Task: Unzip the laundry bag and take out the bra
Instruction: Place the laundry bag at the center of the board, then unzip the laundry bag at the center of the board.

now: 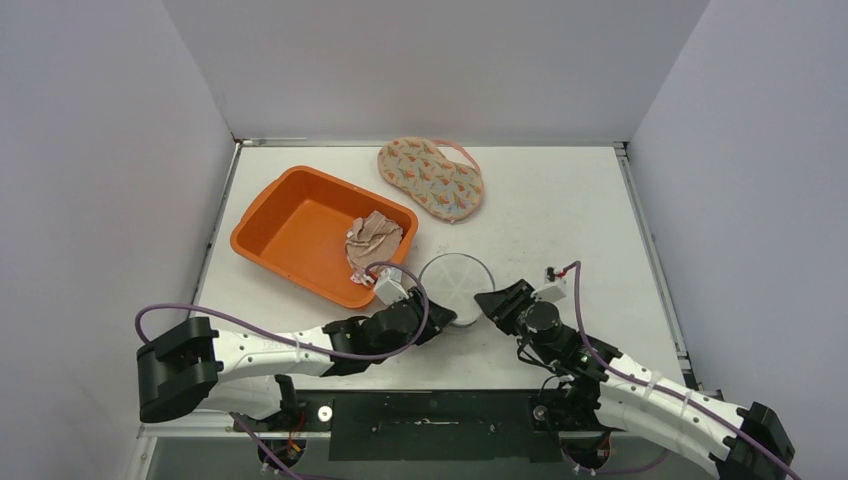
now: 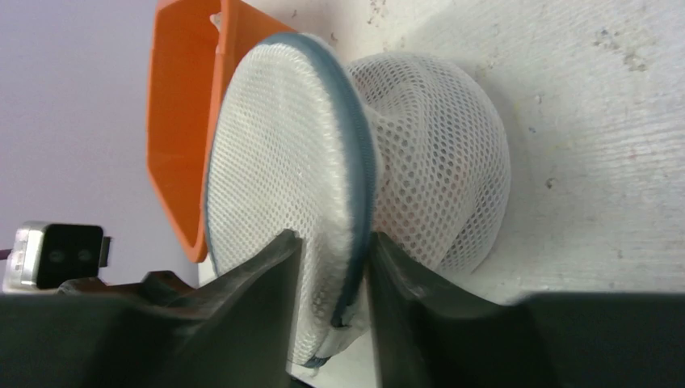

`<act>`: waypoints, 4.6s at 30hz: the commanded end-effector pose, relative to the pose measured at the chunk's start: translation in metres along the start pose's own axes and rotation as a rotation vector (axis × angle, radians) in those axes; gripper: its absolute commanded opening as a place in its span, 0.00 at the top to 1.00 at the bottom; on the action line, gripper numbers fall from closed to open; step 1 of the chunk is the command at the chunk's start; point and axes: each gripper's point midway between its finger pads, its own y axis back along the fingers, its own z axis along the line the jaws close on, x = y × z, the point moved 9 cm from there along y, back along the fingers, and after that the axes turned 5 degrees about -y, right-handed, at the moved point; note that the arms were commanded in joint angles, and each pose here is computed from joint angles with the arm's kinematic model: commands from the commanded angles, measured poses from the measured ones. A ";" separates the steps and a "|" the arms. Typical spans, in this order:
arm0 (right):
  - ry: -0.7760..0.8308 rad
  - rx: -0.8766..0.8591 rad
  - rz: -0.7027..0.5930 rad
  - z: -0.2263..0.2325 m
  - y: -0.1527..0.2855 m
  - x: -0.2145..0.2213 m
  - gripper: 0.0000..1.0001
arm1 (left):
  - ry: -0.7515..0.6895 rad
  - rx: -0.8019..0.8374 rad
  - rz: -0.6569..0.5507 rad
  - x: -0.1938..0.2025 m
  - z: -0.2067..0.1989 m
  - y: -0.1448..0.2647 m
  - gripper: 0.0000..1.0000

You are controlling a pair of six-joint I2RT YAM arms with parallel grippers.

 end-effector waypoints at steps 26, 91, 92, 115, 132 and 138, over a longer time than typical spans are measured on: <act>0.230 -0.224 0.283 0.021 -0.007 -0.041 0.24 | -0.227 0.412 0.281 -0.090 -0.011 0.012 0.91; 0.098 -0.169 0.172 -0.003 0.000 -0.034 0.31 | 0.038 0.244 0.189 -0.051 -0.012 -0.014 1.00; 0.145 -0.154 0.160 0.002 0.002 -0.037 0.19 | 0.039 0.246 0.184 -0.052 -0.011 -0.012 1.00; 0.548 -0.155 -0.102 0.044 0.049 -0.080 0.10 | 0.041 0.135 -0.001 -0.101 -0.009 0.003 1.00; 0.530 -0.365 0.123 0.017 0.030 -0.005 0.28 | 0.247 0.086 0.014 -0.097 -0.021 -0.003 1.00; 0.559 -0.336 0.078 0.023 0.021 0.021 0.39 | 0.259 0.052 0.023 -0.094 -0.020 -0.004 1.00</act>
